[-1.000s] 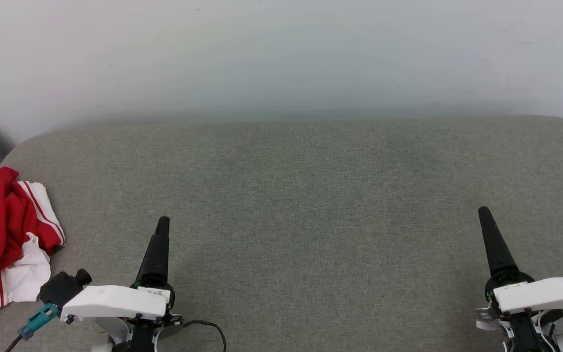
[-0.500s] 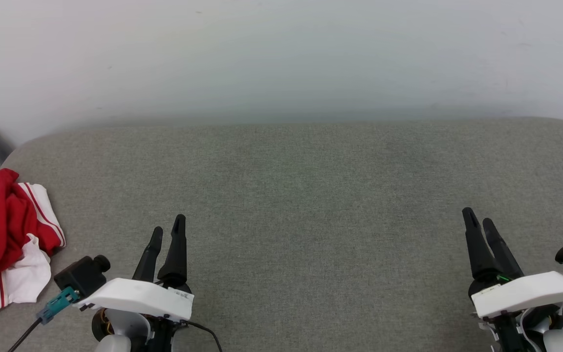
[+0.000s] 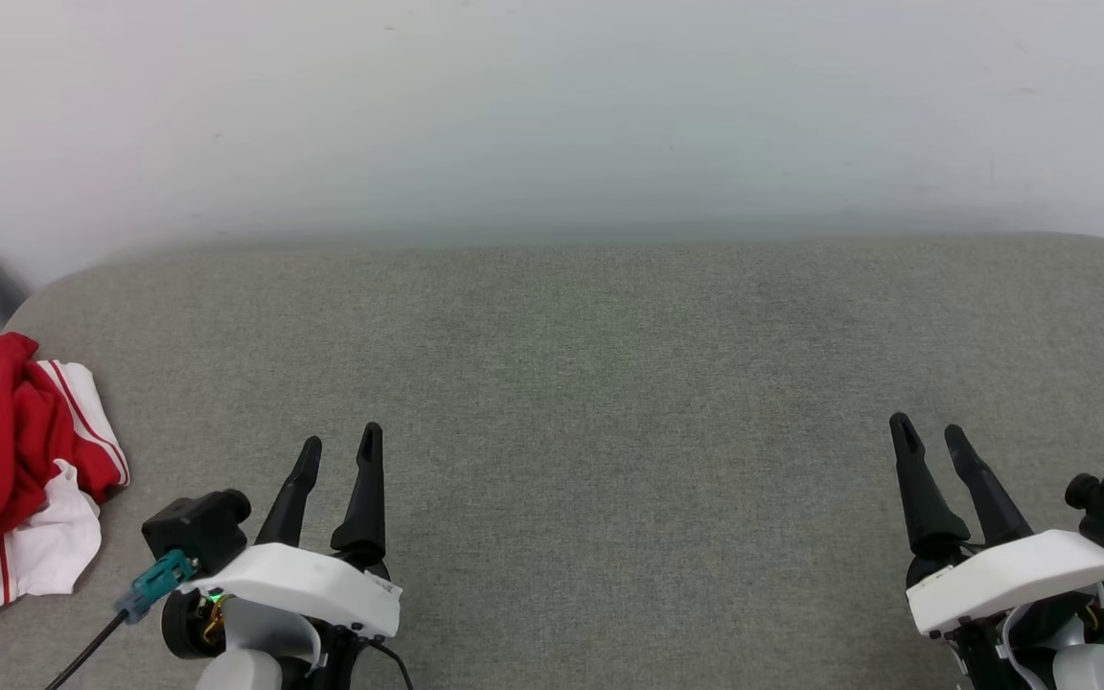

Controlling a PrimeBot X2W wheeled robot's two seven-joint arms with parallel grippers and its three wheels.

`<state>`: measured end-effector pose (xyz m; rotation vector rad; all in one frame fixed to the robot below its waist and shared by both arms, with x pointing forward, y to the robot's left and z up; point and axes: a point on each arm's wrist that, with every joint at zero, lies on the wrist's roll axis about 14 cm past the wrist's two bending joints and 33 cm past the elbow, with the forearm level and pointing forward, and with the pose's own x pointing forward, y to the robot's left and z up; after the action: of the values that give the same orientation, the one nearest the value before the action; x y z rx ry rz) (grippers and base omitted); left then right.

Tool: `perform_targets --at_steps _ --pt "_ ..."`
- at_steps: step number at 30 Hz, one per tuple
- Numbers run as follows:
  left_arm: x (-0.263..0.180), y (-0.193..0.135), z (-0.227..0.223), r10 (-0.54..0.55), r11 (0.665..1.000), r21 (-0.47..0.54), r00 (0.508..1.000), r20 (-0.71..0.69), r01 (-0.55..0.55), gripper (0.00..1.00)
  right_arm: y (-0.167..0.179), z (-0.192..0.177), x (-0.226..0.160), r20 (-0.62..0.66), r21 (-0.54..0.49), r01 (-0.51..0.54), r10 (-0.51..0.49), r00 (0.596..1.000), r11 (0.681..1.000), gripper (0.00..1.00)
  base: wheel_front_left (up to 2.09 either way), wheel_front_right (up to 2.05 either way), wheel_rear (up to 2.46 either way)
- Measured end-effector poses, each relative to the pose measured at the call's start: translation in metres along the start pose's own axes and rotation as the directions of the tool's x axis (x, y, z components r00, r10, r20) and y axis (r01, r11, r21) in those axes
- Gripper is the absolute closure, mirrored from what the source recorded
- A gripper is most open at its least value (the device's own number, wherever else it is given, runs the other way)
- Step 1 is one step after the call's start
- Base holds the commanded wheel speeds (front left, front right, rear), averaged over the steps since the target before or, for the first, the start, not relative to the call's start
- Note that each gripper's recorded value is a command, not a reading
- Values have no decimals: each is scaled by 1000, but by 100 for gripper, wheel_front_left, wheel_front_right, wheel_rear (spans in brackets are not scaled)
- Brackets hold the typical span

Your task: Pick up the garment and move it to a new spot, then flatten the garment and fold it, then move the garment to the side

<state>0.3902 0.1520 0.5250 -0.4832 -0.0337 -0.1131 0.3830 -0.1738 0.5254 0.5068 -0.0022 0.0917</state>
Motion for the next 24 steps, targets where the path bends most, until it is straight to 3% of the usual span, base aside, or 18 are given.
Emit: perform_targets --at_steps 24 --pt "5 -11 2 -57 955 291 998 16 50 0 8 5 -1 -1 -260 -16 17 1000 965 0 0 0 0"
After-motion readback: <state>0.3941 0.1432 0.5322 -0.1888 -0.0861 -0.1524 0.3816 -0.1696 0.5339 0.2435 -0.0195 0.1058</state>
